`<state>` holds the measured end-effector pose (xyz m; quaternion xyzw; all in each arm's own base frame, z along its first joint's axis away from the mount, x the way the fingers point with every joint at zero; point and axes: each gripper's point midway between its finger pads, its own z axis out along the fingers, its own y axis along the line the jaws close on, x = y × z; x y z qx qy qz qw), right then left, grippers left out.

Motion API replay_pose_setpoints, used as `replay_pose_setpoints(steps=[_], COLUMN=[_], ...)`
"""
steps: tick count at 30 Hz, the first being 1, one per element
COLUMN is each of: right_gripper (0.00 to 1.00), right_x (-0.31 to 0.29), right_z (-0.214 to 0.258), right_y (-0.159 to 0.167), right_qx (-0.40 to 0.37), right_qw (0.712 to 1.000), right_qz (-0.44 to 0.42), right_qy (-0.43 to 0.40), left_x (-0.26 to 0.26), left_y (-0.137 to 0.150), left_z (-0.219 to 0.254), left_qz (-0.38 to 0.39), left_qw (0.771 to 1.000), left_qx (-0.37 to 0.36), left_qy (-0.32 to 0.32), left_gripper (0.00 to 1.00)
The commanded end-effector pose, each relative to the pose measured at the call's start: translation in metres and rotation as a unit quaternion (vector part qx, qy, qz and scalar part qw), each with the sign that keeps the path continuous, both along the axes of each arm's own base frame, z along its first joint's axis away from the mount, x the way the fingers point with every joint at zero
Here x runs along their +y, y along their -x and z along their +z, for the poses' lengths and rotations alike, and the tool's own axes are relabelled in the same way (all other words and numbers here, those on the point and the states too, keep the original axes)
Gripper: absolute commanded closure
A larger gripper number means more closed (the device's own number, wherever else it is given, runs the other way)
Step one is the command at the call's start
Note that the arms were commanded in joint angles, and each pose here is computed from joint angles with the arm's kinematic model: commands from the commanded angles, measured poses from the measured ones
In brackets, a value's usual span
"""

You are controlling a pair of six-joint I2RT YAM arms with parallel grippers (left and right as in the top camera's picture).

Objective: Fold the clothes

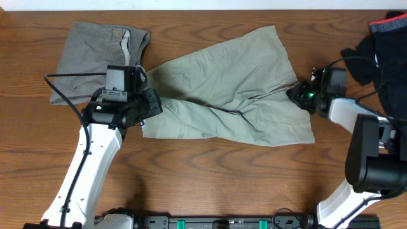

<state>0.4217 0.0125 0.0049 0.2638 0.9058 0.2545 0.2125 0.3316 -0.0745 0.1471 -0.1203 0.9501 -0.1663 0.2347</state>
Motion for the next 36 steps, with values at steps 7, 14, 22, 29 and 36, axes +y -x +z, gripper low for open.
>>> replay_pose_setpoints(steps=[7,14,22,29,36], right_gripper=[0.66,0.64,0.64,0.6,0.6], right_x=[-0.057,-0.067,-0.047,-0.039,-0.04], right_z=[0.109,0.079,0.022,0.0,-0.017], right_y=[0.04,0.118,0.159,0.173,0.164], right_qx=[-0.038,0.114,0.185,0.197,0.167], right_qw=[0.998,0.991,0.982,0.98,0.982], right_qz=[0.008,-0.011,-0.017,-0.037,-0.088], right_qy=[0.052,0.065,0.024,0.005,-0.004], left_x=[0.0,0.0,0.0,0.0,0.0], left_y=[-0.005,-0.006,-0.006,-0.006,-0.006], left_z=[0.007,0.008,0.008,0.008,0.008], left_qz=[-0.003,-0.003,-0.004,-0.003,-0.003], left_qw=[1.0,1.0,1.0,1.0,1.0], left_qx=[-0.012,-0.015,-0.015,-0.015,-0.015], left_qy=[-0.004,-0.004,-0.004,-0.004,-0.003], left_gripper=[0.93,0.93,0.93,0.93,0.93])
